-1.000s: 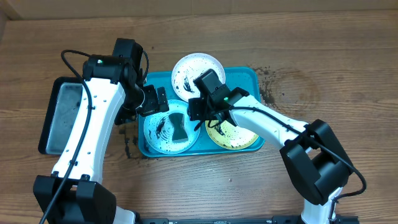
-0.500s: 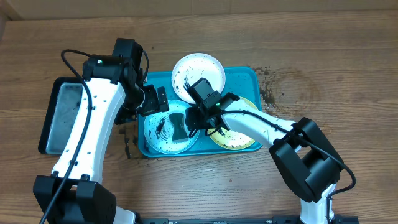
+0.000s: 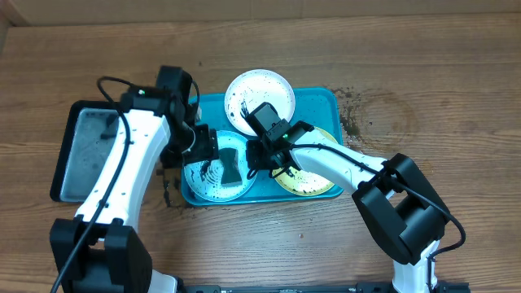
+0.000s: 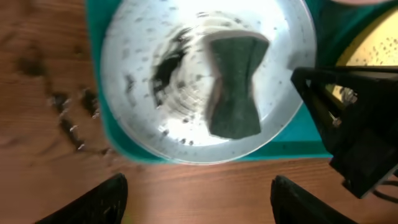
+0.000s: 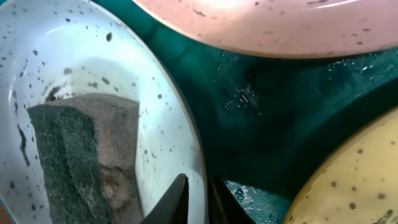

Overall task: Clean dirty plates on tray and stack at the side
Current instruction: 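Scrub the light-blue plate with the sponge while the right gripper holds it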

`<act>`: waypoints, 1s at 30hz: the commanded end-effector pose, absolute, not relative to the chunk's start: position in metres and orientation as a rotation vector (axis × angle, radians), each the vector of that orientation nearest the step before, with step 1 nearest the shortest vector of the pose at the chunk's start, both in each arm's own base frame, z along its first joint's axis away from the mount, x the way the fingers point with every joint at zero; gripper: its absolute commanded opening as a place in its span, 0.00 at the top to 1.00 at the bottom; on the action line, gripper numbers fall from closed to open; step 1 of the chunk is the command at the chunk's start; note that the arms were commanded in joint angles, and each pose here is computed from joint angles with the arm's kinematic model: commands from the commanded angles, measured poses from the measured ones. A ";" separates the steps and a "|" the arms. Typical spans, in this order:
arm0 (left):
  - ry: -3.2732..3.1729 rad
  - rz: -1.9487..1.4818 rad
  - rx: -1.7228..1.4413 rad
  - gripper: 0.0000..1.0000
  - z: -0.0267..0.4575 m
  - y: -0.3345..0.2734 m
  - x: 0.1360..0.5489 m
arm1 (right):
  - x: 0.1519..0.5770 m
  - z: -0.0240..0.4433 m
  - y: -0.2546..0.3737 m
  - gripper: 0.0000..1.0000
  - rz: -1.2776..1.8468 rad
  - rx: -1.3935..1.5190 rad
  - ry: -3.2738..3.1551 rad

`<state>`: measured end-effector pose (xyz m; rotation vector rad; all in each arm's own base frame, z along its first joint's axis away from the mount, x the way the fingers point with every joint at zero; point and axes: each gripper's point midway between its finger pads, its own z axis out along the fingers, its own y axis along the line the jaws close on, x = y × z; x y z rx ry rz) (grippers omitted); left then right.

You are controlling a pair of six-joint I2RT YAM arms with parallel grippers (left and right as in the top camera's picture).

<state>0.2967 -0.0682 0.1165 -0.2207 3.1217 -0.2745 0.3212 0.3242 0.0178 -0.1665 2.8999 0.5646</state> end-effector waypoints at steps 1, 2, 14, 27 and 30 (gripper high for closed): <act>3.131 -0.423 -0.095 0.25 0.102 -0.085 0.291 | 0.322 0.014 0.324 0.89 0.557 -0.157 2.902; 3.124 -0.429 -0.093 0.25 0.099 -0.086 0.292 | 0.322 0.014 0.324 0.89 0.558 -0.157 2.902; 3.045 -0.423 -0.097 0.29 0.059 -0.087 0.302 | 0.320 0.014 0.326 0.96 0.578 -0.157 2.912; 2.968 -0.447 -0.153 0.35 0.044 -0.103 0.314 | 0.314 0.012 0.323 0.96 0.570 -0.118 2.947; 2.955 -0.448 -0.157 0.38 0.041 -0.106 0.319 | 0.314 0.012 0.323 0.96 0.570 -0.118 2.947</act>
